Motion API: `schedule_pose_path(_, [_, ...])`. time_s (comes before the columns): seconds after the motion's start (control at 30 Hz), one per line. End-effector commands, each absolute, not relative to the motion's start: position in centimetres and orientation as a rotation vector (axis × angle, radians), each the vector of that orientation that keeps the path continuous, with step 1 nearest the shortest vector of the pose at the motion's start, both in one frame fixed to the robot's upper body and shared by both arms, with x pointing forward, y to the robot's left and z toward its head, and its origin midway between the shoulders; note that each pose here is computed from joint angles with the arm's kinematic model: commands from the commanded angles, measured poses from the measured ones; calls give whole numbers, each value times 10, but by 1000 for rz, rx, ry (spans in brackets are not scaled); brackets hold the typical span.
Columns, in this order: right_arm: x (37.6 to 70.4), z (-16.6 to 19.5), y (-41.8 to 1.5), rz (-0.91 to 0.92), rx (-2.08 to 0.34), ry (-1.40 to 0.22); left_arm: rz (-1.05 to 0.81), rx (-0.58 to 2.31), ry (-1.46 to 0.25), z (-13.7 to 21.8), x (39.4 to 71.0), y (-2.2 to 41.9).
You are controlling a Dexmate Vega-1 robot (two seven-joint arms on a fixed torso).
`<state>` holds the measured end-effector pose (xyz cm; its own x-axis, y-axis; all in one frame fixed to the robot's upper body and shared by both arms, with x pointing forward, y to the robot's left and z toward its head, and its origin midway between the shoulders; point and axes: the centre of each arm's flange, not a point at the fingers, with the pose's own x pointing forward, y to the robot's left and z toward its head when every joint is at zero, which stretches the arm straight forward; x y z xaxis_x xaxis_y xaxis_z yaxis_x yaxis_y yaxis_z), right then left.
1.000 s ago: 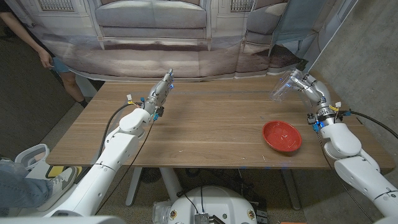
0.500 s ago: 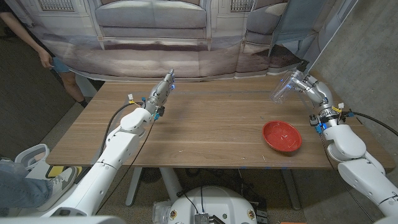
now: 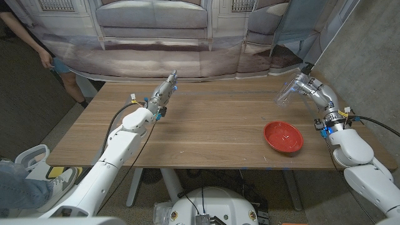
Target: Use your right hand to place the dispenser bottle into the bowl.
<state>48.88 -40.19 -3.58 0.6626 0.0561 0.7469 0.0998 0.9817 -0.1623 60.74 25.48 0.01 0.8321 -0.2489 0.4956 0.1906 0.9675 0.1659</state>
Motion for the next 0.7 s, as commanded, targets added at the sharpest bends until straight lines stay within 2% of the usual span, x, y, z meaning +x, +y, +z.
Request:
schedule_pose_path(0.03, [478,-38,-401,-6,-209,-867,-246,104,-532,1,608,247])
schedule_pose_path(0.7, [459,-39,-401,37,-275,-876,-217,115,-525,4,594,251])
